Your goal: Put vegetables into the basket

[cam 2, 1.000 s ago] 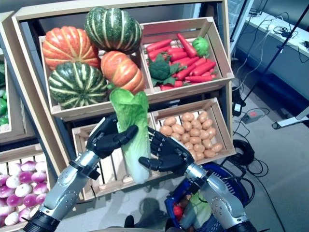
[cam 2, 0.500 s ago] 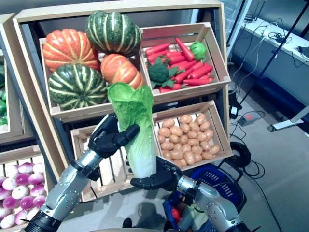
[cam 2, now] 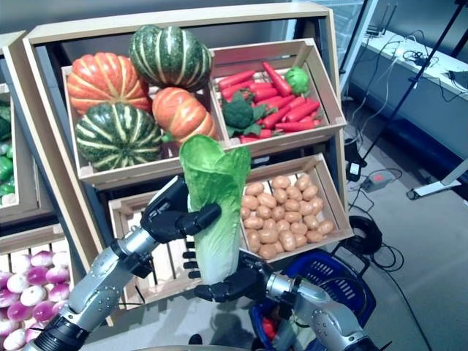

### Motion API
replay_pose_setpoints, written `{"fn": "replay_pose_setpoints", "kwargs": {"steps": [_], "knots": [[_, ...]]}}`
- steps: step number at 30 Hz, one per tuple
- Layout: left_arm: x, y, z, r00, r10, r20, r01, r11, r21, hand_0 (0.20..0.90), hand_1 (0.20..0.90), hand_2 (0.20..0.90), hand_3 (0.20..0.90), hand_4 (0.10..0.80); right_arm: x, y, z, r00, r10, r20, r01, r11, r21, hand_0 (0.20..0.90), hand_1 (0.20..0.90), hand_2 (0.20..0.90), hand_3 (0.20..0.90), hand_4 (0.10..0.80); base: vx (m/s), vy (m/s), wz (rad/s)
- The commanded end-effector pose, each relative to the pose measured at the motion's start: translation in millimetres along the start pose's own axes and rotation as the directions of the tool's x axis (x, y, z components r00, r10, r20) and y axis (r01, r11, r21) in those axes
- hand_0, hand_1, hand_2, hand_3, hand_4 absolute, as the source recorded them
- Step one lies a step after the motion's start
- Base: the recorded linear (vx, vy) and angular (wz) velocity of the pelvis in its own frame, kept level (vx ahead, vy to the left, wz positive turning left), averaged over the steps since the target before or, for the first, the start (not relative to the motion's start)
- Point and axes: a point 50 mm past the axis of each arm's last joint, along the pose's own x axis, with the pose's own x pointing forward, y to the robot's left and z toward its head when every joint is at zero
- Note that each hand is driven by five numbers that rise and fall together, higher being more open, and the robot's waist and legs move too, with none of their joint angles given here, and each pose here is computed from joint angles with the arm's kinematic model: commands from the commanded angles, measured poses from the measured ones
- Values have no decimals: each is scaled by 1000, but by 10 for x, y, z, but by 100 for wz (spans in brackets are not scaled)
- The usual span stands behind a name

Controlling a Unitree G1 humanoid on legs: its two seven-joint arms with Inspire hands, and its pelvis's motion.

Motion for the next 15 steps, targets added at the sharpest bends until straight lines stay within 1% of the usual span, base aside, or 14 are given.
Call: {"fn": "replay_pose_setpoints", "kwargs": {"steps": [1,10,15], "knots": [[269,-267,276,957,-253,140,250,967,42,300,300,300,300,400,182,132,429,976,128,178,-112,989,-98,300,300,300,300,400,0,0,0],[230,-263,220,955,-292,57,287,954,81,300,300,300,300,400,138,103,463,973,93,213,-76,993,-86,300,300,300,300,400,0,0,0],[195,-239,209,956,-292,22,289,952,99,300,300,300,300,400,99,70,500,966,45,253,-25,996,-83,300,300,300,300,400,0,0,0]]}}
